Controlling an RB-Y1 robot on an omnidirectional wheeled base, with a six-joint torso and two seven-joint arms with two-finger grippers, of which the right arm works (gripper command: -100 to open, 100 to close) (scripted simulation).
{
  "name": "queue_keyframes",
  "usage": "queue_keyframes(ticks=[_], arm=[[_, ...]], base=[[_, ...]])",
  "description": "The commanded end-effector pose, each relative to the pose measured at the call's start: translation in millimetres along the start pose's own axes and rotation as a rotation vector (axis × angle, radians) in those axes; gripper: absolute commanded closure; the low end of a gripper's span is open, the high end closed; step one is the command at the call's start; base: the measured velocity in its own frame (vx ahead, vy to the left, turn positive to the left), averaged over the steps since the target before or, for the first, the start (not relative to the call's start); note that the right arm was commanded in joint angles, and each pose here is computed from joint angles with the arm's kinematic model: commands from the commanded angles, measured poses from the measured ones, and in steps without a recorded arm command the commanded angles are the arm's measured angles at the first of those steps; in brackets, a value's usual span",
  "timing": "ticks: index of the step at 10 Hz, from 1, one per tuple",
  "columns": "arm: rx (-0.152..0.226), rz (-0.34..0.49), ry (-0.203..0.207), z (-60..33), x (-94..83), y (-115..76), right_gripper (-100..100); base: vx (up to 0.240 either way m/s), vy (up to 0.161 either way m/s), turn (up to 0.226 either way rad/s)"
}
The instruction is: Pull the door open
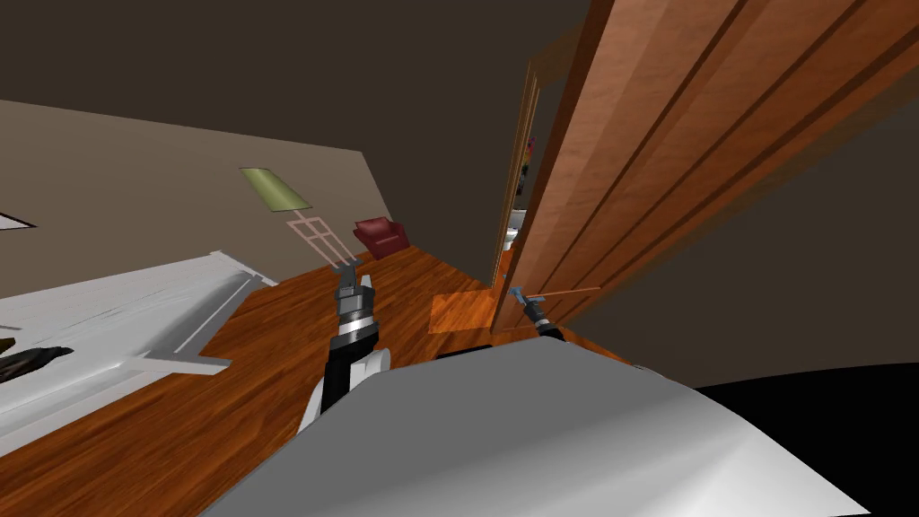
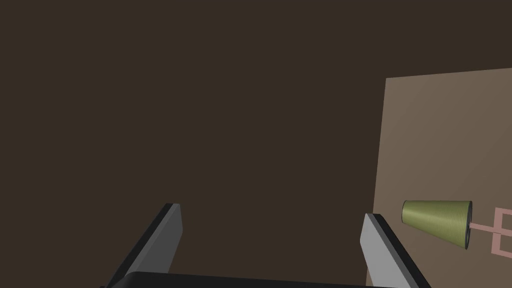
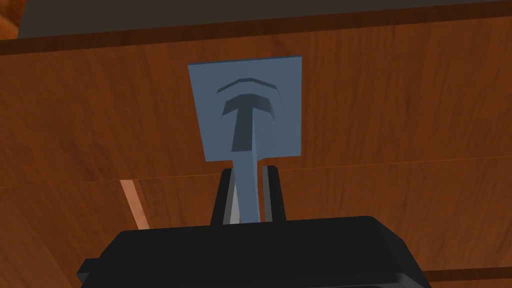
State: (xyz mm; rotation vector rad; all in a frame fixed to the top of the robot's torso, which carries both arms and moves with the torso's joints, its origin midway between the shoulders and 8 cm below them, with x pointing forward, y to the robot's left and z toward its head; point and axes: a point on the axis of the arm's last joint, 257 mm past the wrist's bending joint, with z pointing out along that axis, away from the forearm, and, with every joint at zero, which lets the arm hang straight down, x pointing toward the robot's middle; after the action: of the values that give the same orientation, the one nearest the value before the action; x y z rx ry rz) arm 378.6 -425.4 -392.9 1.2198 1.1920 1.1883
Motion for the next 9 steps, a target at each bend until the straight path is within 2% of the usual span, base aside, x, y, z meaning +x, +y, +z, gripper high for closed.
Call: queue_keyframes(ticks=[1,2,3,4,9], arm=[[-0.001,0.002,0.018,-5.8,0.5,0.4,100],[-0.001,0.002,0.027,-8.9,0.9,0.4,100],[0.003,0.003,0.023,-6.0,2.4,-1.5,100],[0.005,0.004,0.034,-14.4,1.7,-2.7,100],[0.000,0.002,0.070,-42.0,-5.1,-1.1,100]], base=[[-0.174,-0.069,0.086],[-0.167,-0.051,0.070],[-0.078,-0.016,0.018],[-0.133,-0.042,0.144],[-0.198,-0.070,0.165]])
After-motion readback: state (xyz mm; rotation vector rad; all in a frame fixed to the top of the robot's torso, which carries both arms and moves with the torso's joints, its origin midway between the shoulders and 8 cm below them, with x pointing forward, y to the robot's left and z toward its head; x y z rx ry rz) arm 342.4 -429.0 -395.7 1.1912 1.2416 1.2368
